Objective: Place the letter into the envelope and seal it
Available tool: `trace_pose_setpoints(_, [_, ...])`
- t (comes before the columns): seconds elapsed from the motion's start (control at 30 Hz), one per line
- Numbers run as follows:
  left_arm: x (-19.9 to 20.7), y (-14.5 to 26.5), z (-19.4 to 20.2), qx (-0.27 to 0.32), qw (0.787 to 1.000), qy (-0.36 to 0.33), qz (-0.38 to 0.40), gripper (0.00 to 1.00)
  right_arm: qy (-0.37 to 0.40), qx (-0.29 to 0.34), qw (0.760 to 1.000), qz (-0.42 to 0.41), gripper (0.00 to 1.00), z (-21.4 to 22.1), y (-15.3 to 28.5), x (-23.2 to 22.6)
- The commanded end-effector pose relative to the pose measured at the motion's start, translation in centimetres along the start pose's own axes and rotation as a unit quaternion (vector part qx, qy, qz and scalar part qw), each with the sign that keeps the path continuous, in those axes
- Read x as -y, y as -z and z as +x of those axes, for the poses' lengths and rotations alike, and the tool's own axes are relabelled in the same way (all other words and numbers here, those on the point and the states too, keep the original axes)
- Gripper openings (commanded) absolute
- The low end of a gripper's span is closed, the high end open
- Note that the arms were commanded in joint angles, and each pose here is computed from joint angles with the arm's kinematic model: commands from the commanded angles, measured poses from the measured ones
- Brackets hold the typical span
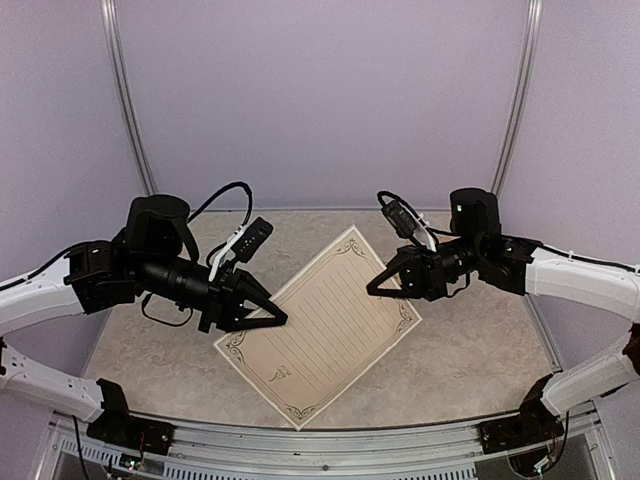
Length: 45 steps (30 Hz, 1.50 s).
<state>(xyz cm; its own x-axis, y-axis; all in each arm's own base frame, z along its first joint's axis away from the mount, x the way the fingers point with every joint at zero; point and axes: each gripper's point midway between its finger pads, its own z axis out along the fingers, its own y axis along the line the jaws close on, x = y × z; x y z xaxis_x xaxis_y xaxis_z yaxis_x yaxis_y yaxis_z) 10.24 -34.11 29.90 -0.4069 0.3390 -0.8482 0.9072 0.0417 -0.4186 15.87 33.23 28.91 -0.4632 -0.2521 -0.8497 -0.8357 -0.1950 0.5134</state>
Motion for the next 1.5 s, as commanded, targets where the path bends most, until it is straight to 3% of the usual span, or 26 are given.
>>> trace_pose_setpoints(0.0, [-0.9, 0.8, -1.1, 0.035, 0.999, -0.001, -0.018, 0.30, 0.020, 0.023, 0.999, 0.044, 0.00, -1.4, 0.4, 0.2])
trace_pose_setpoints(0.03, [-1.0, 0.9, -1.4, 0.050, 0.999, -0.001, -0.017, 0.47, 0.022, 0.032, 0.998, 0.056, 0.00, -1.7, 0.6, 0.4])
trace_pose_setpoints(0.07, [-1.0, 1.3, -1.7, 0.066, 0.998, 0.001, -0.014, 0.57, 0.023, 0.042, 0.997, 0.068, 0.00, -2.0, 0.8, 0.5])
trace_pose_setpoints(0.17, [-1.1, 1.8, -1.6, 0.104, 0.994, 0.012, -0.006, 0.69, 0.030, 0.084, 0.991, 0.102, 0.00, -3.4, 1.6, 0.5])
trace_pose_setpoints(0.47, [-2.9, 4.3, -1.6, 0.203, 0.977, 0.027, -0.061, 0.76, 0.046, 0.136, 0.981, 0.130, 0.00, -5.1, 3.0, -0.4])
trace_pose_setpoints(0.53, [-2.8, 4.7, -1.8, 0.220, 0.973, 0.025, -0.061, 0.72, 0.045, 0.136, 0.982, 0.126, 0.00, -5.1, 3.0, -0.7])
trace_pose_setpoints(0.67, [-3.5, 4.9, -2.1, 0.241, 0.967, 0.031, -0.075, 0.50, 0.041, 0.138, 0.980, 0.138, 0.00, -5.0, 3.2, -0.4])
trace_pose_setpoints(0.9, [-5.8, 5.4, -1.6, 0.264, 0.954, 0.061, -0.129, 0.01, 0.045, 0.155, 0.968, 0.191, 0.00, -5.4, 4.2, 0.4])
trace_pose_setpoints(1.2, [-6.5, 4.6, -3.3, 0.284, 0.945, 0.098, -0.131, 0.00, 0.082, 0.145, 0.955, 0.246, 0.00, -5.7, 2.6, 0.3])
trace_pose_setpoints(1.47, [-7.1, 3.4, -3.7, 0.278, 0.946, 0.099, -0.133, 0.00, 0.073, 0.132, 0.962, 0.225, 0.50, -4.7, -0.5, -0.1])
